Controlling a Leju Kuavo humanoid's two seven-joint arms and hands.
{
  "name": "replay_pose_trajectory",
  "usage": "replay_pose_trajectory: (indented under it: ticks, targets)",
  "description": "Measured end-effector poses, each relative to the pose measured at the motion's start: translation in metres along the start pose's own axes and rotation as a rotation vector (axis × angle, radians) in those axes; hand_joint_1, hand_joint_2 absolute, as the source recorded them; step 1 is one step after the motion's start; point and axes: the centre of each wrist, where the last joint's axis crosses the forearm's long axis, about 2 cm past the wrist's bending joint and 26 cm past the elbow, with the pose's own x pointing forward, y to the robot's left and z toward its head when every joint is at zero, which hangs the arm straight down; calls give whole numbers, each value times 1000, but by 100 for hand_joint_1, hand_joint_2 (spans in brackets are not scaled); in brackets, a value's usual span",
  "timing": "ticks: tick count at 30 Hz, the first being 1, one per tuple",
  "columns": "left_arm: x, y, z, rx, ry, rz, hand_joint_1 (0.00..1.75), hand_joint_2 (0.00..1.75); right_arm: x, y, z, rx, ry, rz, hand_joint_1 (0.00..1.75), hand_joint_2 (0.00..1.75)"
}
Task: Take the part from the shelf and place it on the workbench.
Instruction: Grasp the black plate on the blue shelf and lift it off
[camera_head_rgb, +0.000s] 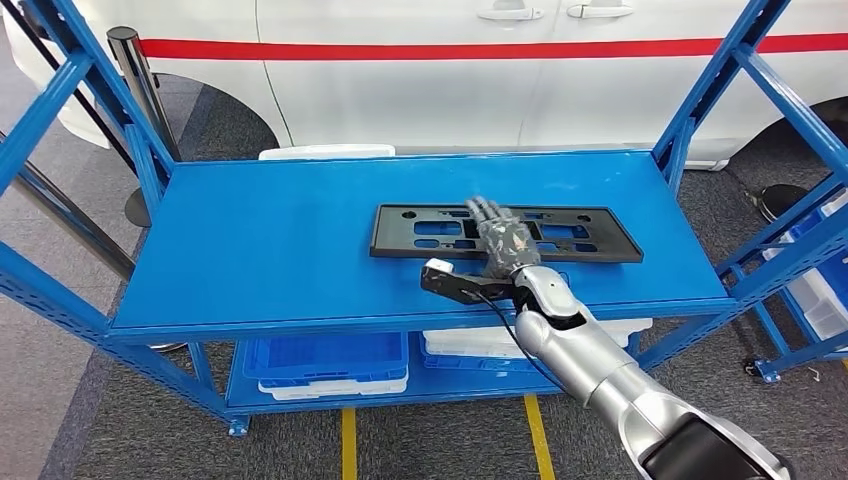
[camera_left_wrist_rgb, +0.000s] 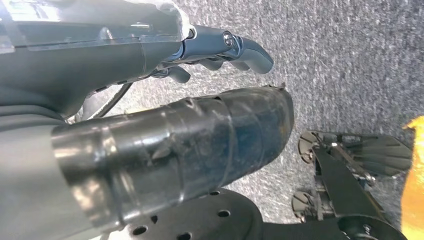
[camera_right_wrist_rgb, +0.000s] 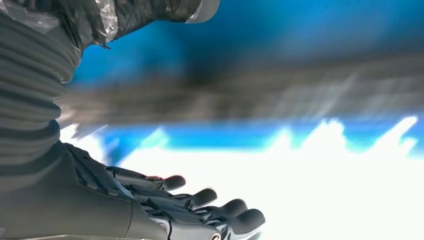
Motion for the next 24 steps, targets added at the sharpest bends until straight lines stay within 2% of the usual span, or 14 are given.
replay_pose_trajectory:
  ticks: [2,5,8,9,12,13,18,24]
  targets:
    - [0,-1,0,2,1,-3,0,0,3,3,1,-79,29,69,0,175]
    - [1,-2,1,1,2,-7,0,0,5,10,3,-99,57,118,0,175]
    - [1,-4,1,2,0,-23,0,0,-1,17,7,-118,150,218,1,175]
    - [2,-4,1,3,-1,-29,0,0,-6,20,8,-112,194,253,34,175]
    - [1,-4,1,4,-4,-42,0,0,-29,29,19,-50,331,320,161,175]
    - [1,-5,1,4,-5,-44,0,0,-38,33,25,-23,372,330,172,175]
    - [2,-5,1,-1,-2,-51,0,0,-72,44,49,87,487,325,175,175]
    - [2,-5,1,1,-1,-49,0,0,-83,46,57,141,502,312,175,175]
